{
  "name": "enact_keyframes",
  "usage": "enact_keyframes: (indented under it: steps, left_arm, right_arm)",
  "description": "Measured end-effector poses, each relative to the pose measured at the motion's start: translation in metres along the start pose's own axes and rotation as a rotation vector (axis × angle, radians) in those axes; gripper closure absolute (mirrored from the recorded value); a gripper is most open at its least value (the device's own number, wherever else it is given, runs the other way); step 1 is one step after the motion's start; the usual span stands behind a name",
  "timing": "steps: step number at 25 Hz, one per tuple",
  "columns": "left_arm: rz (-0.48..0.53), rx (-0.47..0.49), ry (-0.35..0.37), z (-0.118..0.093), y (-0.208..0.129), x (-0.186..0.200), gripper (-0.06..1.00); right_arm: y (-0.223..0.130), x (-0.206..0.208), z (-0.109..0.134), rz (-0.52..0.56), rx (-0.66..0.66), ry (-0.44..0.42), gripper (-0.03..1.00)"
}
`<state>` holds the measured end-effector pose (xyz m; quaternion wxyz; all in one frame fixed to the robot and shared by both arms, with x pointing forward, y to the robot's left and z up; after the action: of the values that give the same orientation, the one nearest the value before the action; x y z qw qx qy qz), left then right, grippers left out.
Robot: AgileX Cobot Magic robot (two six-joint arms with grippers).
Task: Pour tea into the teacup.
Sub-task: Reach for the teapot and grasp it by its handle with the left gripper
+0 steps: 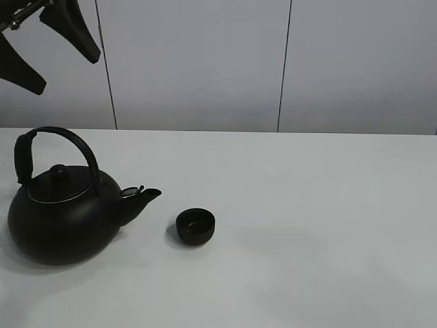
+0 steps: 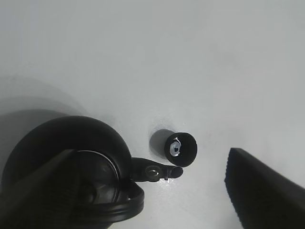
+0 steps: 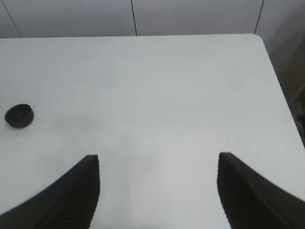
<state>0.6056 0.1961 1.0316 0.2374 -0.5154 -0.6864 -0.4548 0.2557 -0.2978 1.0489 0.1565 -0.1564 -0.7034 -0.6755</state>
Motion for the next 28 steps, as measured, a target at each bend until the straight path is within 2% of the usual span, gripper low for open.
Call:
enact_keyframes:
  steps: [5, 28]
  left_arm:
    - [0.0, 0.0, 0.0, 0.0, 0.0, 0.0, 0.34]
    - [-0.001, 0.0, 0.0, 0.0, 0.0, 0.0, 0.34]
  right_arm:
    - [-0.02, -0.022, -0.002, 0.077, -0.022, -0.018, 0.48]
    - [-0.018, -0.023, -0.004, 0.063, -0.015, -0.032, 0.48]
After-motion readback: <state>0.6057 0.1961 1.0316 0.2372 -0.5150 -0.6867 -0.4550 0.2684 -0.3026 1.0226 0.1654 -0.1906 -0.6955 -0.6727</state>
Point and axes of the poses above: a point on each arm's last joint axis where the gripper is mounted, x pointing back along that axis away from the gripper, z along the wrist's bending axis when the last joint is at zero, y = z × x, the point moved 4 cm from there along -x, pointing out along that axis toward the gripper, and after that the axes turned 1 degree about x, right-handed, at the moved point
